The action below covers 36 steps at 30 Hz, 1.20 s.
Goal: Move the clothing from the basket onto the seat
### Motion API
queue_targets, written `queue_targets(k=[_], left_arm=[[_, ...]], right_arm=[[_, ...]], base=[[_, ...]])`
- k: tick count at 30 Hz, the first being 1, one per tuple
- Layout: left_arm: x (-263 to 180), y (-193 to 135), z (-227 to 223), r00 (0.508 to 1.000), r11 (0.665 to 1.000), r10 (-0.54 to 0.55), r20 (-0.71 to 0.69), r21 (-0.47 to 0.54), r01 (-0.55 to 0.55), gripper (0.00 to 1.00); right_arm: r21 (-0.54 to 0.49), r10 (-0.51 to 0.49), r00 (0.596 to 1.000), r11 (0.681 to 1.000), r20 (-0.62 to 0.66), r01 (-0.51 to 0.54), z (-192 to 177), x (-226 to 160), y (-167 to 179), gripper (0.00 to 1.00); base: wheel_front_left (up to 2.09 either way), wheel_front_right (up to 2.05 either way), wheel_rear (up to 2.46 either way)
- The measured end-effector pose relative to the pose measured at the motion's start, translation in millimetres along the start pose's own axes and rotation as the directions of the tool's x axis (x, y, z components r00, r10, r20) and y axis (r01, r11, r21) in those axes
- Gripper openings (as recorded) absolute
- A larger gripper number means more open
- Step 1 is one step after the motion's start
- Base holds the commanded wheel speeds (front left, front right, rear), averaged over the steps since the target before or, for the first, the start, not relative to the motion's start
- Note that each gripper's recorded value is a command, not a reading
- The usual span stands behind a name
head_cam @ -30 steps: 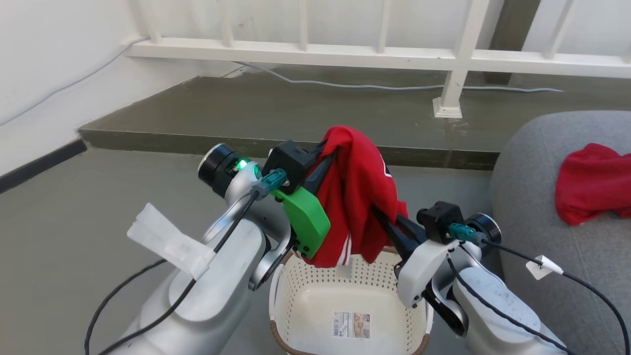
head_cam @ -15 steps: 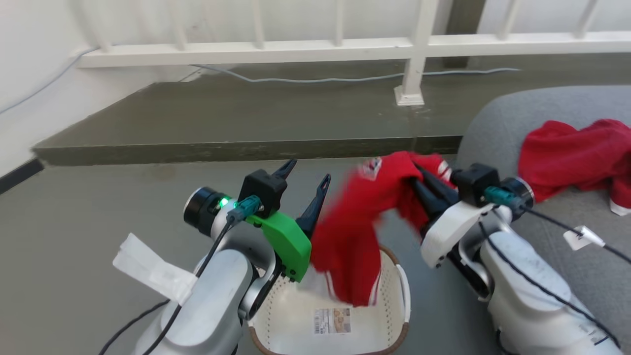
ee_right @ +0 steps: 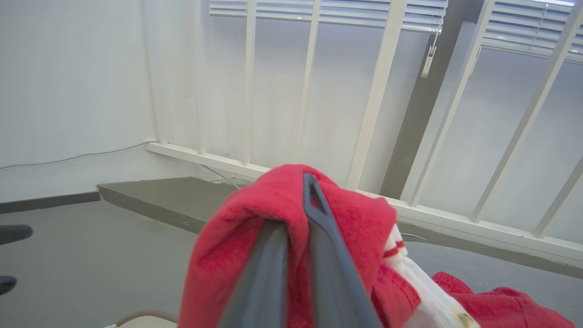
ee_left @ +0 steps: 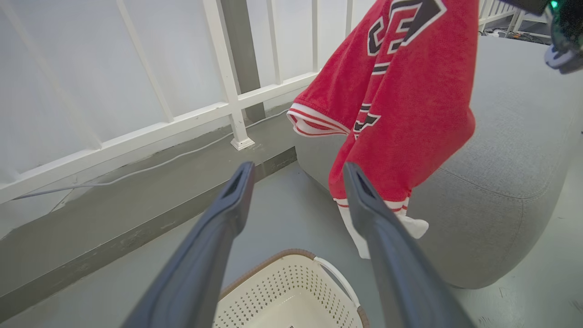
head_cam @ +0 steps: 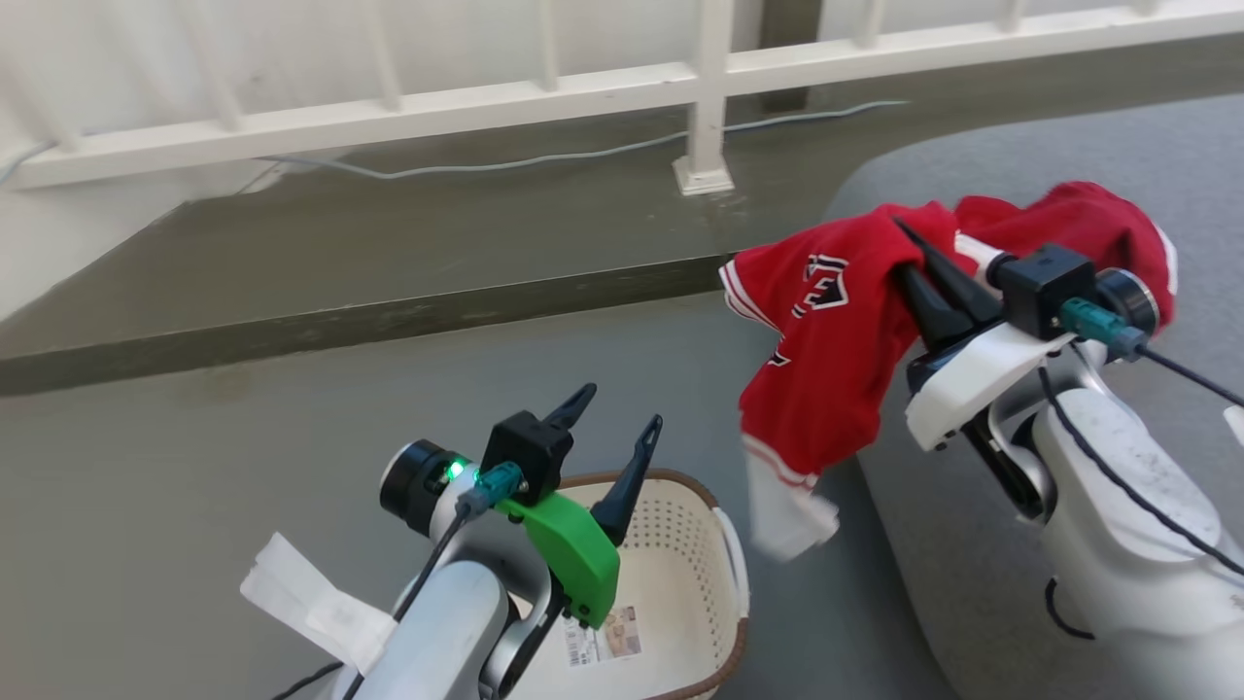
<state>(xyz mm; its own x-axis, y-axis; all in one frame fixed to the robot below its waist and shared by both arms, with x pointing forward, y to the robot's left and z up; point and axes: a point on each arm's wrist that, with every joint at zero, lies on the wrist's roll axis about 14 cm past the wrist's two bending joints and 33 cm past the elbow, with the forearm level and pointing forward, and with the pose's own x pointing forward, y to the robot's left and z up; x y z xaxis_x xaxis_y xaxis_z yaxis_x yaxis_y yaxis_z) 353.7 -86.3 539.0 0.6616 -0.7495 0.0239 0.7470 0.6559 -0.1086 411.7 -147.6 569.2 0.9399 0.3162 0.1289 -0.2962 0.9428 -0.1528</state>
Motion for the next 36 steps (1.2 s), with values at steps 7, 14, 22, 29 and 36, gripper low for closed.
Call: queue_targets(k=[7,14,22,29,36], left_arm=[[5.4,-40.7,-24.4,0.989,0.990,-0.138,-0.055,-0.036,0.136,1.00],[11.1,-68.1,-31.9,0.971,0.972,-0.231,-0.068,-0.049,0.228,1.00],[20.4,-99.2,-34.4,0.940,0.941,-0.336,-0.062,-0.065,0.332,1.00],[25.7,-125.6,-40.4,0.903,0.904,-0.424,-0.071,-0.085,0.418,1.00],[33.1,-146.3,-40.4,0.865,0.864,-0.499,-0.058,-0.108,0.492,1.00]], right_arm=[[-0.048,-0.098,0.995,0.994,0.026,0.099,18.6,-19.1,-41.0,0.00],[-0.085,-0.177,0.984,0.981,0.013,0.177,23.3,-41.7,-70.7,0.00],[-0.134,-0.291,0.957,0.948,0.007,0.289,33.6,-76.1,-109.0,0.00],[-0.149,-0.381,0.925,0.914,0.002,0.377,39.5,-107.1,-134.2,0.00],[-0.168,-0.489,0.872,0.859,0.010,0.483,47.5,-138.6,-165.9,0.00]], base=[[0.00,0.00,0.00],[0.00,0.00,0.00],[0.00,0.00,0.00],[0.00,0.00,0.00],[0.00,0.00,0.00]])
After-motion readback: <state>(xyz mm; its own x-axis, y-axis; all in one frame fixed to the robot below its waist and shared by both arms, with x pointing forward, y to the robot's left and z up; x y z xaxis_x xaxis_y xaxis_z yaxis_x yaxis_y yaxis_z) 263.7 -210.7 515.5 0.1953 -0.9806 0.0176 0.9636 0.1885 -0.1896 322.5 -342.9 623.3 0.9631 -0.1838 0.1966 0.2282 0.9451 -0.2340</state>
